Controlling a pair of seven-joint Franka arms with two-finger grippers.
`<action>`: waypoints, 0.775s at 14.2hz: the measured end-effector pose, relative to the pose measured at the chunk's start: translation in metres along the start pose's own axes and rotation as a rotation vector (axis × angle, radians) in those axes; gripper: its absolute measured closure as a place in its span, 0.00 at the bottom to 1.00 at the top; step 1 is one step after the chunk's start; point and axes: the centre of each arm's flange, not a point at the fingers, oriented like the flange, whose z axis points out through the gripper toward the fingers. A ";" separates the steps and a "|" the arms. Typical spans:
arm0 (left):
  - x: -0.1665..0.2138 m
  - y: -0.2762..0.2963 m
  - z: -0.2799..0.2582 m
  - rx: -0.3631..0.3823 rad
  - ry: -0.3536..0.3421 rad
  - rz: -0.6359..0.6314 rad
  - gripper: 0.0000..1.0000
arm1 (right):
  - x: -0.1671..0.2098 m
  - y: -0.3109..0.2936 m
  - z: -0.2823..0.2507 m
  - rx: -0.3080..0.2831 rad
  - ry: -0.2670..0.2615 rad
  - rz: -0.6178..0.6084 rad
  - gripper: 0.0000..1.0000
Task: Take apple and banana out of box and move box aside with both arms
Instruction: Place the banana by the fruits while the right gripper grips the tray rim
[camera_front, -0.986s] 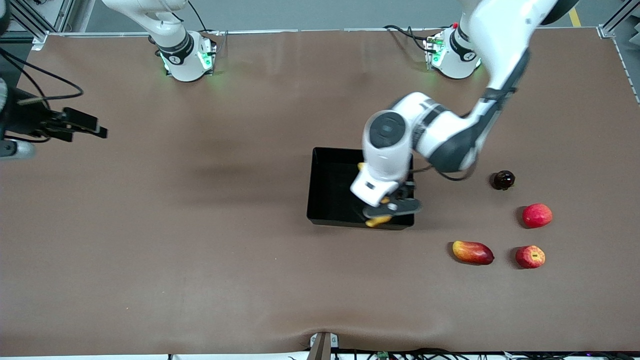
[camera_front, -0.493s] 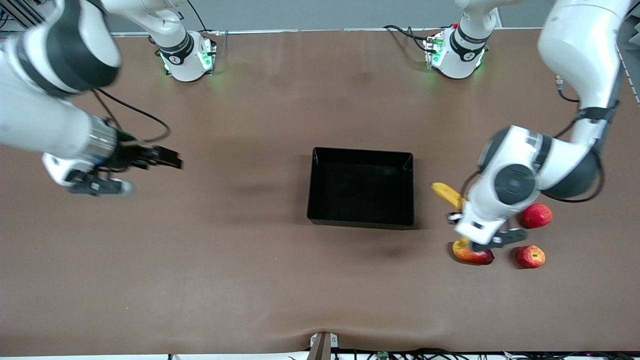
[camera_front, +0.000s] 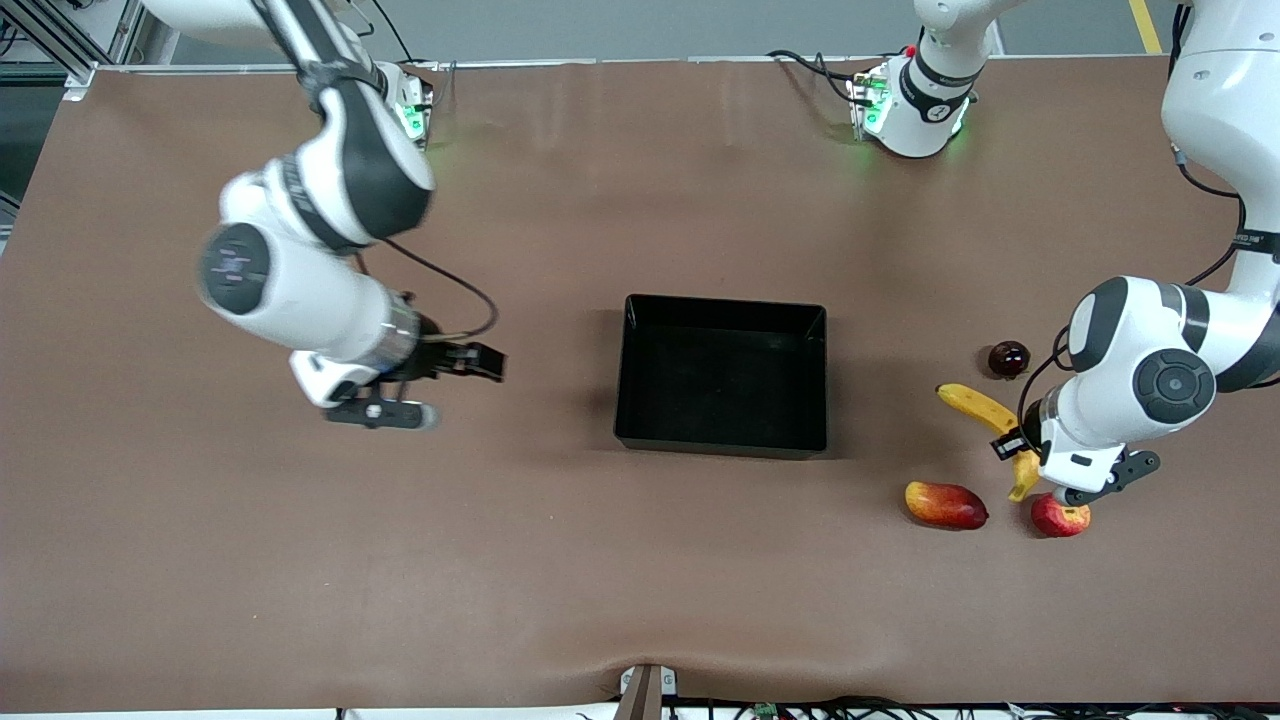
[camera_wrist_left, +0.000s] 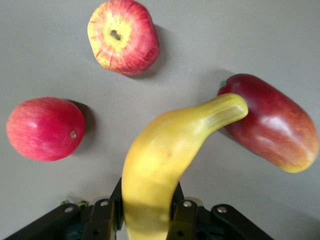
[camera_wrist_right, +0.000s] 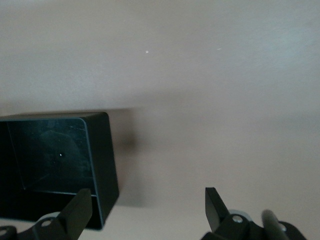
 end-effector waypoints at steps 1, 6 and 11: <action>0.001 -0.003 0.007 -0.010 0.001 -0.004 0.63 | -0.005 -0.016 0.017 0.001 0.008 0.012 0.00; 0.013 -0.023 0.045 -0.063 -0.008 -0.044 0.63 | -0.029 -0.079 0.117 0.012 0.062 -0.009 0.00; 0.015 -0.028 0.065 -0.060 -0.025 -0.046 0.62 | -0.053 -0.105 0.199 0.001 0.079 -0.005 0.00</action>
